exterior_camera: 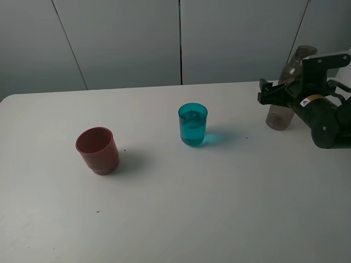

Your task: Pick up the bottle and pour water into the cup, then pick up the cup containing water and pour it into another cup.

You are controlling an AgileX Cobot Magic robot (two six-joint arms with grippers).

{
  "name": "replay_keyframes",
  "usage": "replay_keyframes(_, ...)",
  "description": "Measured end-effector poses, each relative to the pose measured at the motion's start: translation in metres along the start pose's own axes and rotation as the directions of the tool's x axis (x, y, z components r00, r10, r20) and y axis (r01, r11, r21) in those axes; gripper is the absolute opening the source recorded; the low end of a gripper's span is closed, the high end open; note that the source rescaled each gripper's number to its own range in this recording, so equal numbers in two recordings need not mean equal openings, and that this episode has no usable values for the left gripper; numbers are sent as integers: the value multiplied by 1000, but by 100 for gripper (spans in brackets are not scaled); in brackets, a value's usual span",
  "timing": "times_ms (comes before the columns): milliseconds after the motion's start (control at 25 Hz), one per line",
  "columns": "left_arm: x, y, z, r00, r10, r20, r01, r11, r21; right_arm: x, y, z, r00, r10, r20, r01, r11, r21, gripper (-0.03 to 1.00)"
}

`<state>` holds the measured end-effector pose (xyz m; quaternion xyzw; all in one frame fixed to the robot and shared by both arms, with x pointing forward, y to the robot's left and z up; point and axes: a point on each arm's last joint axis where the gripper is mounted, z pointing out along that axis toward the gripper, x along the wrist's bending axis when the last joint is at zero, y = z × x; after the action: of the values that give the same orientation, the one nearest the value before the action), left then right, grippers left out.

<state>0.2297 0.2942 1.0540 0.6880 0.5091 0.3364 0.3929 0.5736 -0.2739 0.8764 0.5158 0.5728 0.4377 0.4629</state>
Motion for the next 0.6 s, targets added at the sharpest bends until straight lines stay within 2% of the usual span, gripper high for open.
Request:
replay_keyframes(400,0,0,0,1000,0,0,0,1000,0,-8,60,-16,999,19,40,-14,994,-109,99)
replay_keyframes(600,0,0,0,1000,0,0,0,1000,0,-13,101,-34,998,15,54,-5,984,-177,99)
